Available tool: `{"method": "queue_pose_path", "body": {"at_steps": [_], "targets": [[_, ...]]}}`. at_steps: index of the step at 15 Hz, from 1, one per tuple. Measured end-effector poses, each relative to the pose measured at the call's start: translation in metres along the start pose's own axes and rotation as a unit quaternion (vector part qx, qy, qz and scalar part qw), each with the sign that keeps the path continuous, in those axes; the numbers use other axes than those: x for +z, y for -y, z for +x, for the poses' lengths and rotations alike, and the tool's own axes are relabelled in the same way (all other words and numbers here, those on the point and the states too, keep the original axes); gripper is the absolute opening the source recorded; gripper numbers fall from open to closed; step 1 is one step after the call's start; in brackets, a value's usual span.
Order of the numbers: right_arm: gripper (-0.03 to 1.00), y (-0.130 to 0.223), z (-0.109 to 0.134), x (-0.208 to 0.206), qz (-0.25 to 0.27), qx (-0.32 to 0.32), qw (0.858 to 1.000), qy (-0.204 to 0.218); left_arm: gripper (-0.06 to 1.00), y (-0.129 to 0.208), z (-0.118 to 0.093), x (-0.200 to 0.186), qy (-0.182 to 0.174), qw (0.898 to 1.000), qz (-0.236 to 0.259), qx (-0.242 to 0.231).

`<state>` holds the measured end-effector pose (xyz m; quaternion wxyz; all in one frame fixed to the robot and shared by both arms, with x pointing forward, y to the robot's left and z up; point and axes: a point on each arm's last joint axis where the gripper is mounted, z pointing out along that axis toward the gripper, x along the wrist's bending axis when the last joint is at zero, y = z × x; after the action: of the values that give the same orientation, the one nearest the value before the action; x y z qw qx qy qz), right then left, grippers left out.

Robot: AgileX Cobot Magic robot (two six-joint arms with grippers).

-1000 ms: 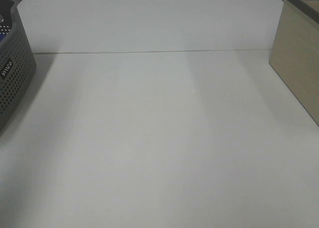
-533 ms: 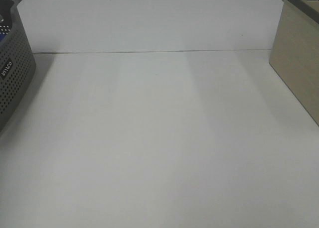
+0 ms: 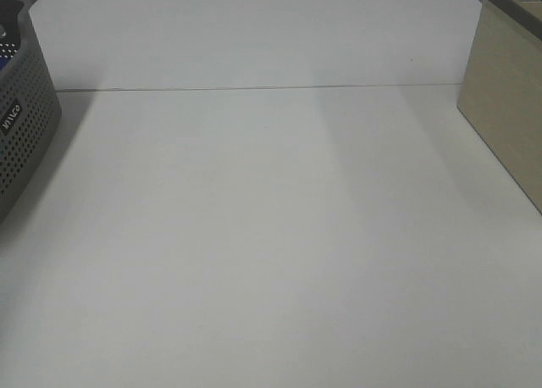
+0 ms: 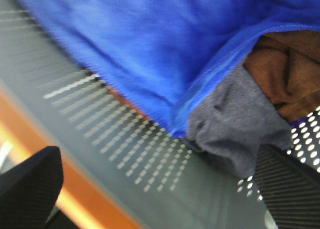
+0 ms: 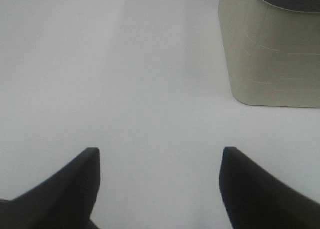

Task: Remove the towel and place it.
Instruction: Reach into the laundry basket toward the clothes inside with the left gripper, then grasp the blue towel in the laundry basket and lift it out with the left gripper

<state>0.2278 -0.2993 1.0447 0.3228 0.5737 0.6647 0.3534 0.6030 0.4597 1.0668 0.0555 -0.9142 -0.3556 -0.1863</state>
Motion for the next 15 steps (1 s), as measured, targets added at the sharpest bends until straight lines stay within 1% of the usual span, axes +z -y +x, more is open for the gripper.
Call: {"method": "queue_pose_path", "body": {"at_steps": [1,2,3,5,7,9,10,11,12,13,14,15], "targets": [[0.67,0.000,0.000,0.000,0.000,0.000,1.000,0.000,0.99,-0.003,-0.002,0.015,0.014,1.000,0.010,0.010],[0.67,0.000,0.000,0.000,0.000,0.000,1.000,0.000,0.99,-0.005,-0.002,0.021,0.021,1.000,0.014,0.014],[0.67,0.000,0.000,0.000,0.000,0.000,1.000,0.000,0.99,-0.010,-0.004,0.040,0.034,0.999,0.023,0.026],[0.67,0.000,0.000,0.000,0.000,0.000,1.000,0.000,0.98,-0.015,-0.006,0.060,0.050,0.998,0.027,0.034],[0.67,0.000,0.000,0.000,0.000,0.000,1.000,0.000,0.95,-0.020,-0.012,0.084,0.076,0.996,0.035,0.041],[0.67,0.000,0.000,0.000,0.000,0.000,1.000,0.000,0.90,-0.022,-0.015,0.095,0.087,0.994,0.038,0.044],[0.67,0.000,0.000,0.000,0.000,0.000,1.000,0.000,0.86,-0.022,-0.015,0.095,0.088,0.994,0.038,0.044],[0.67,0.000,0.000,0.000,0.000,0.000,1.000,0.000,0.78,-0.022,-0.015,0.095,0.088,0.994,0.038,0.044],[0.67,0.000,0.000,0.000,0.000,0.000,1.000,0.000,0.57,-0.022,-0.015,0.095,0.087,0.994,0.041,0.047],[0.67,0.000,0.000,0.000,0.000,0.000,1.000,0.000,0.45,-0.021,-0.014,0.095,0.086,0.994,0.043,0.045],[0.67,0.000,0.000,0.000,0.000,0.000,1.000,0.000,0.37,-0.021,-0.014,0.095,0.085,0.995,0.045,0.042],[0.67,0.000,0.000,0.000,0.000,0.000,1.000,0.000,0.33,-0.021,-0.014,0.095,0.085,0.995,0.046,0.037]]}}
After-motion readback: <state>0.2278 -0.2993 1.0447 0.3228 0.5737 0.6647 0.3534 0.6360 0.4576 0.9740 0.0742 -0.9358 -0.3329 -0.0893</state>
